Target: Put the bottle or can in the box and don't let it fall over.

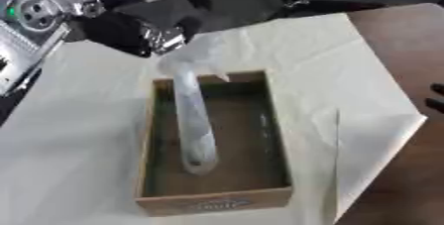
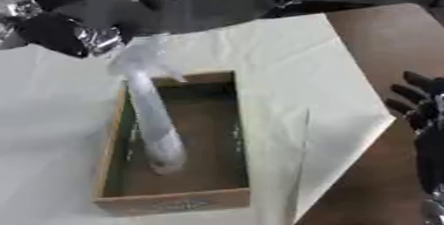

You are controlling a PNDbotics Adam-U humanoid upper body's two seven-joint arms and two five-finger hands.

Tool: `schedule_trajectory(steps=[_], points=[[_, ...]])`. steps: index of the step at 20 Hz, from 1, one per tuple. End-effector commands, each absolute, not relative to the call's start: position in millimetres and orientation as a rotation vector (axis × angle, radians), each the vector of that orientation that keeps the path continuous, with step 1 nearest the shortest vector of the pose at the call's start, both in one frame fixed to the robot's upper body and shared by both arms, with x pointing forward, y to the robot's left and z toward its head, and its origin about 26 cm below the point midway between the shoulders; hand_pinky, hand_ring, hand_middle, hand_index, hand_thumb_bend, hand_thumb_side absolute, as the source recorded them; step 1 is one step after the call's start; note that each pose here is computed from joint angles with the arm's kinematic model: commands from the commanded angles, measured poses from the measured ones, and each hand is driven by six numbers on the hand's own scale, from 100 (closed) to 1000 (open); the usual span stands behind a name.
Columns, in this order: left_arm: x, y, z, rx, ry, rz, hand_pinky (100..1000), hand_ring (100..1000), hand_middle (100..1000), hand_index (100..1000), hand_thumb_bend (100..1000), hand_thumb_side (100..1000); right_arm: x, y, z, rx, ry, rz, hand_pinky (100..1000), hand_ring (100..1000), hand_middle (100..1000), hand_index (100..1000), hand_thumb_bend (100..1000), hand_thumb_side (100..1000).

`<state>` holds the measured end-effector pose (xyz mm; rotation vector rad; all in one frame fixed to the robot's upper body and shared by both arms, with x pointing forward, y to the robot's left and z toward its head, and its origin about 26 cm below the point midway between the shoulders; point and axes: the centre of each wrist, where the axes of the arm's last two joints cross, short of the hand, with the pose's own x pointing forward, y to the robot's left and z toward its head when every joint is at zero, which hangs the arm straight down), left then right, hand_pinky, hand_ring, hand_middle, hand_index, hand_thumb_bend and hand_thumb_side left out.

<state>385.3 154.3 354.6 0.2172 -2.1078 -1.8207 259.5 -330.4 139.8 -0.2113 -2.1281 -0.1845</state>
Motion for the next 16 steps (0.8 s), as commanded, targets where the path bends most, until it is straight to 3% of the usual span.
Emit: schedule_trajectory(steps=[1,4,9,16], points=[[379.4,165.1,370.6,0.251,-2.146,-1.787,893,791,755,789,100,641,258.8,-330.9,145.0,-0.214,-2.143,-0.175,766,815,825,740,100,831],[376.3,166.8,377.1,0.223,-2.198,-1.732,900,788,749,786,100,659,258.5,-330.6,144.0,-0.216,-2.139,-0.183,765,815,824,739,100,833],[369.0,181.2,389.7,0.186,-2.277,-1.595,897,772,729,766,100,569,257.1,-333.1,143.4,-0.230,-2.142,-0.183,764,816,824,739,100,825],[353.6,234.6,403.3,0.215,-2.387,-1.269,906,764,716,756,100,577,250.9,-345.5,142.9,-0.283,-2.190,-0.156,764,818,826,741,100,794]])
